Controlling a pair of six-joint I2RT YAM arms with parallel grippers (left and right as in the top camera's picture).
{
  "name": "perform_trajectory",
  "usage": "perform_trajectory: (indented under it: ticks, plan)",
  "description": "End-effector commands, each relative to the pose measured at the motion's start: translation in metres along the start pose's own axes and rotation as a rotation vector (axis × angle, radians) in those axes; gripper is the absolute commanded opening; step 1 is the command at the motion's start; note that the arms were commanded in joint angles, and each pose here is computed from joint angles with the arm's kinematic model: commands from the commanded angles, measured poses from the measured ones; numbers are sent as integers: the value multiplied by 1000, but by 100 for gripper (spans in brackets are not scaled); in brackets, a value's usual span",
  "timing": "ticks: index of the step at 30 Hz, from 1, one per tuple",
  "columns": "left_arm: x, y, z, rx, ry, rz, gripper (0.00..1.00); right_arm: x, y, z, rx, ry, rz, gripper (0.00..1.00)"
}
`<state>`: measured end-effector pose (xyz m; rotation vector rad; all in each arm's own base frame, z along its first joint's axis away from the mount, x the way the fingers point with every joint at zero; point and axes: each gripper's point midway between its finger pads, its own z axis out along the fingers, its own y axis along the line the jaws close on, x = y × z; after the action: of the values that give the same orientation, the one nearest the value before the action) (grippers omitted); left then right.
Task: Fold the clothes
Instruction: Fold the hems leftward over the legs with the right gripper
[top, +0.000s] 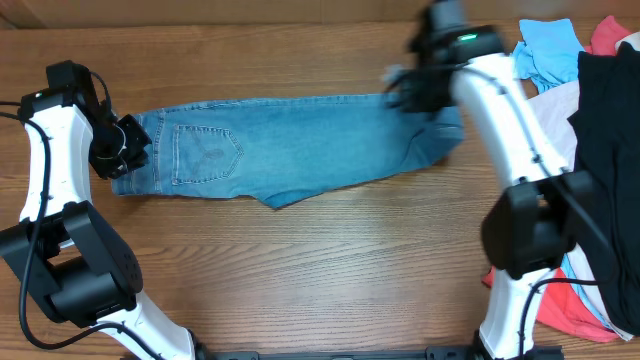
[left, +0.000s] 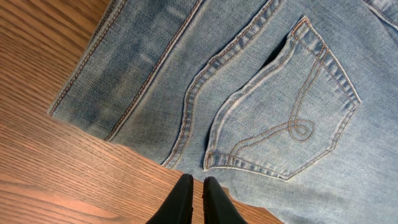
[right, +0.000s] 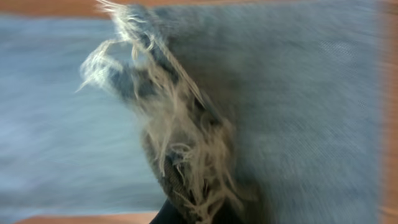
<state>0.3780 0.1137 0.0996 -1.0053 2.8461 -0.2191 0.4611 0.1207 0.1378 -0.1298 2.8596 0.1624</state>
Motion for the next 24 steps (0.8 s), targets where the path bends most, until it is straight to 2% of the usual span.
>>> perform_trajectory:
  ticks: [1, 4, 10, 15, 24]
  plan:
    - [-2, -3, -9, 14, -17, 24, 11, 1, 82, -28, -83, -91, -119, 4]
    - [-1, -3, -9, 14, -13, 23, 11, 11, 144, -19, -136, -112, -172, 4]
    - [2, -2, -8, 10, -3, 22, 11, 20, 204, 6, -195, -134, -220, 4]
    - [2, -2, -8, 9, -3, 22, 11, 33, 230, 30, -216, -110, -240, 4]
    - [2, -2, -8, 10, -3, 21, 11, 41, 245, 57, -255, -76, -256, 4]
